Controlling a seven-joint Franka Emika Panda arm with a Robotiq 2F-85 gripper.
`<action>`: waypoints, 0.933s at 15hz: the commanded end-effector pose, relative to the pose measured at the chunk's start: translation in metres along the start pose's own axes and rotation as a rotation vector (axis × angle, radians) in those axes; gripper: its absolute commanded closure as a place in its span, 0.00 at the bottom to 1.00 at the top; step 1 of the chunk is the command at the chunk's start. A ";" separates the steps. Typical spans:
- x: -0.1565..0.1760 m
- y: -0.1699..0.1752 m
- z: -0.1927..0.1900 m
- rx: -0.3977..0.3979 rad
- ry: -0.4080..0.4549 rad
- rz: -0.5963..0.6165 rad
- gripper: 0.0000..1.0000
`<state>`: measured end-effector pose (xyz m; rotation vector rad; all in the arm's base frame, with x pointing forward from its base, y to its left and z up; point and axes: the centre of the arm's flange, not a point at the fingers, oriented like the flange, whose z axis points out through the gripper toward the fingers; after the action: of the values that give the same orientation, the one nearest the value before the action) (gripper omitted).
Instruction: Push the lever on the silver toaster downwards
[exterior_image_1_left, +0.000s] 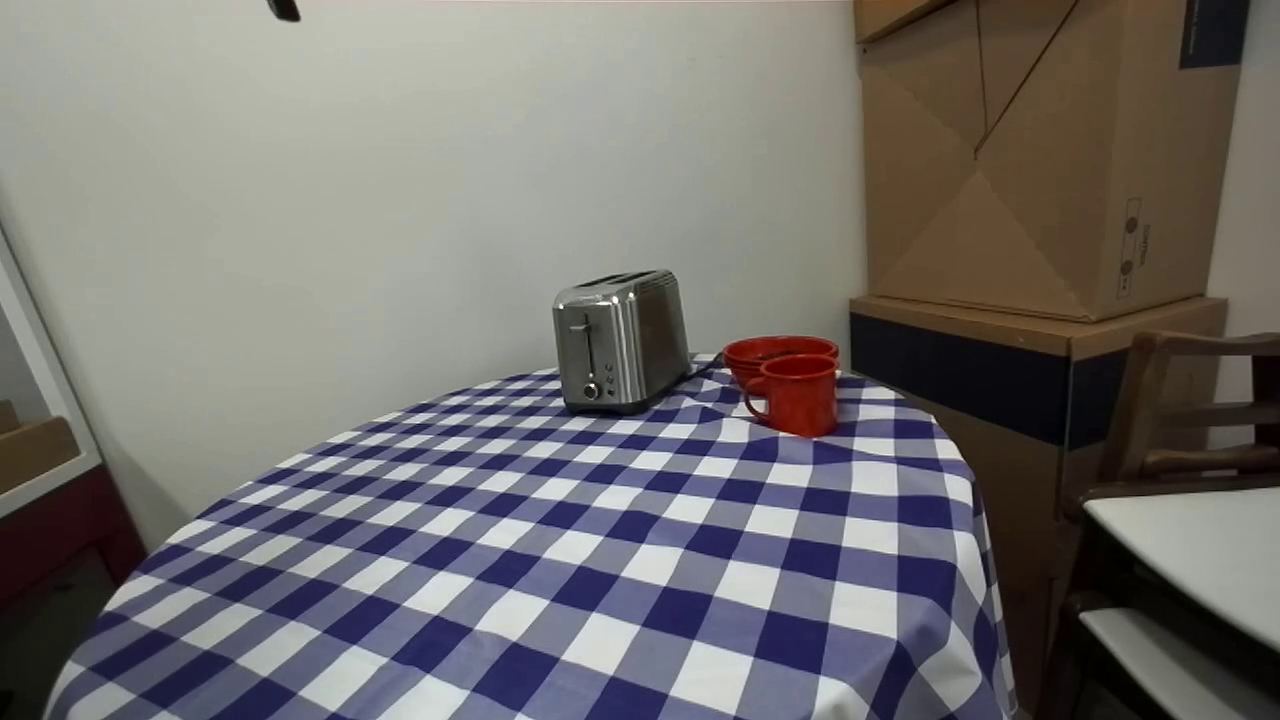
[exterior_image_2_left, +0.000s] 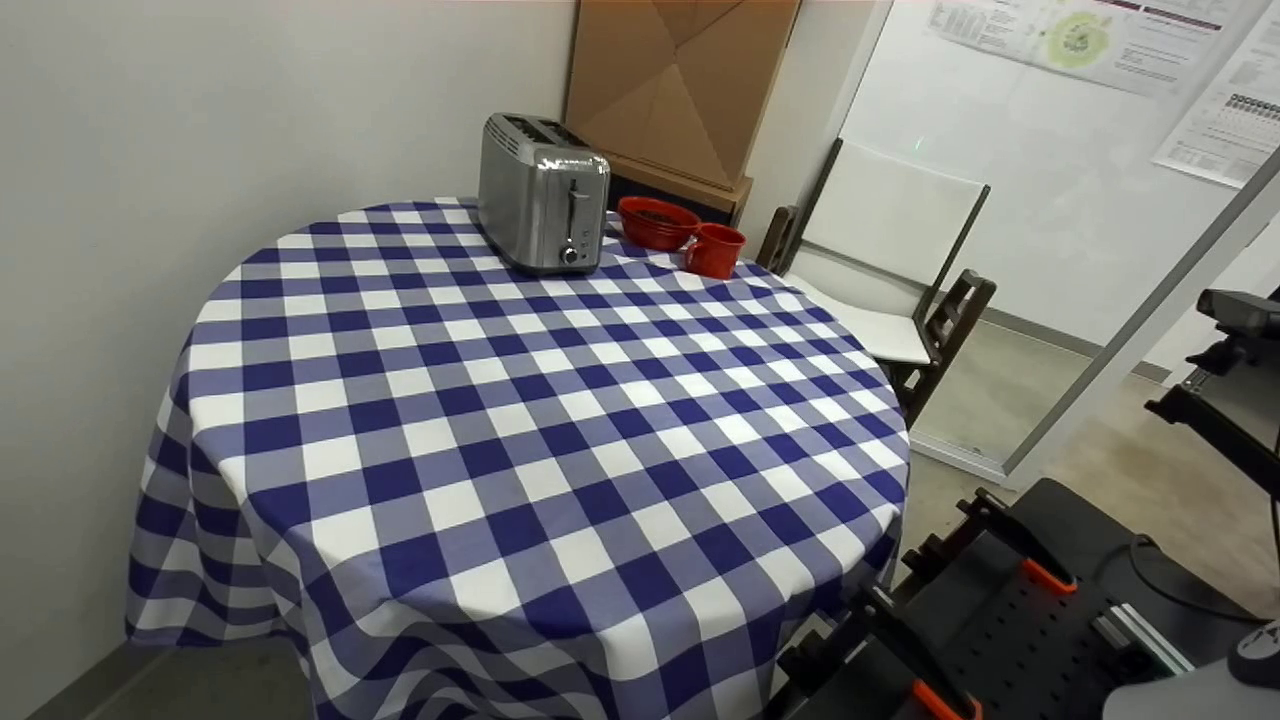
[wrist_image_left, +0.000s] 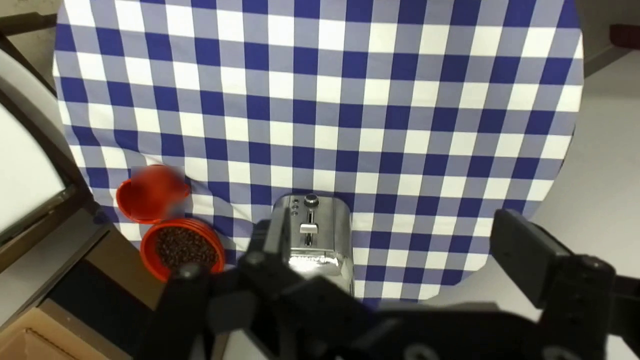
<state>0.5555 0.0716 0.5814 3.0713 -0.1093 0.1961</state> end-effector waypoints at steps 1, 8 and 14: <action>0.071 -0.003 -0.002 -0.027 0.025 0.051 0.00; 0.161 0.008 0.044 -0.030 0.018 0.078 0.00; 0.203 0.017 0.116 -0.053 -0.060 0.073 0.39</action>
<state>0.7215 0.0393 0.5003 3.0322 -0.2410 0.1562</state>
